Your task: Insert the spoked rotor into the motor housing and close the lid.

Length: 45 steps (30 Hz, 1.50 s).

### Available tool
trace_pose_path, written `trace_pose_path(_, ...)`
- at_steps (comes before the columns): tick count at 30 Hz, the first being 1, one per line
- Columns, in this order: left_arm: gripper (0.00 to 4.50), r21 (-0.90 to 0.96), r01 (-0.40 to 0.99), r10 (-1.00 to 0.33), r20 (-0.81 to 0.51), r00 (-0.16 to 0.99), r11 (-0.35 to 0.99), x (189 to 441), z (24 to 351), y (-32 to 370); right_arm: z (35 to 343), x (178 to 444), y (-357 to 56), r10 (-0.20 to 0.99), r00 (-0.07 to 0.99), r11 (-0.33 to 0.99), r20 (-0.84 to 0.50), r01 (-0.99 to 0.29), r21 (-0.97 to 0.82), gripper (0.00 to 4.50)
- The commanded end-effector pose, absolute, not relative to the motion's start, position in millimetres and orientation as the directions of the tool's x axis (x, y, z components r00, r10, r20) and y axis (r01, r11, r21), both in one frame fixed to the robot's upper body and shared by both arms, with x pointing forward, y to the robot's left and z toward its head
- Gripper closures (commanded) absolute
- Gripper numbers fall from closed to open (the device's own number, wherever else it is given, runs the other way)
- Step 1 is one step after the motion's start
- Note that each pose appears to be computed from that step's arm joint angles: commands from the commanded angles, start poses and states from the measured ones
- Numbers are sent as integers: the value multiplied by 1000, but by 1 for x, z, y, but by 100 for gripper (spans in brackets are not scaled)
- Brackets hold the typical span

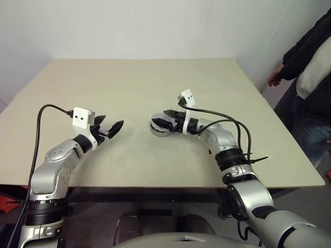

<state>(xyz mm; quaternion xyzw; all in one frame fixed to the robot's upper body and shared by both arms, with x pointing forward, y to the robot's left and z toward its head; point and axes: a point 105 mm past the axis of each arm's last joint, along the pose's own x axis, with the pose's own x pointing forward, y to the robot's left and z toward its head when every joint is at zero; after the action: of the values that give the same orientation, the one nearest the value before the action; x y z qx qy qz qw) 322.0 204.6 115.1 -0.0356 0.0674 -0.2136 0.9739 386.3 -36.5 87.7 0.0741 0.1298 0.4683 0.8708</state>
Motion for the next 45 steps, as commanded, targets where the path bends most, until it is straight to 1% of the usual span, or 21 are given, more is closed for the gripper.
trace_pose_path(1, 0, -56, 416, -419, -71, 905, 908, 323, 129, 206, 100, 395, -33, 828, 541, 560, -146, -808, 184, 3)
trace_pose_path(9, 0, -52, 412, -415, -71, 907, 910, 323, 130, 207, 86, 394, -30, 827, 529, 555, -190, -822, 126, 3)
trace_pose_path(14, 0, -52, 408, -411, -72, 909, 912, 323, 130, 208, 86, 390, -35, 836, 518, 526, -181, -850, -6, 3)
trace_pose_path(20, 0, -50, 409, -411, -72, 909, 911, 323, 131, 209, 83, 392, -37, 825, 539, 537, -169, -841, -59, 3)
trace_pose_path(23, 0, -49, 408, -411, -72, 909, 912, 323, 131, 209, 83, 395, -37, 814, 556, 554, -165, -830, -62, 64)
trace_pose_path(25, 0, -49, 407, -409, -72, 910, 912, 323, 131, 209, 83, 396, -37, 813, 559, 557, -165, -828, -63, 128)
trace_pose_path(40, 0, -50, 403, -406, -73, 911, 914, 322, 130, 210, 85, 396, -34, 821, 545, 544, -172, -837, -58, 130)
trace_pose_path(45, 0, -50, 403, -406, -72, 911, 914, 322, 130, 209, 80, 395, -33, 821, 537, 535, -193, -842, -71, 130)
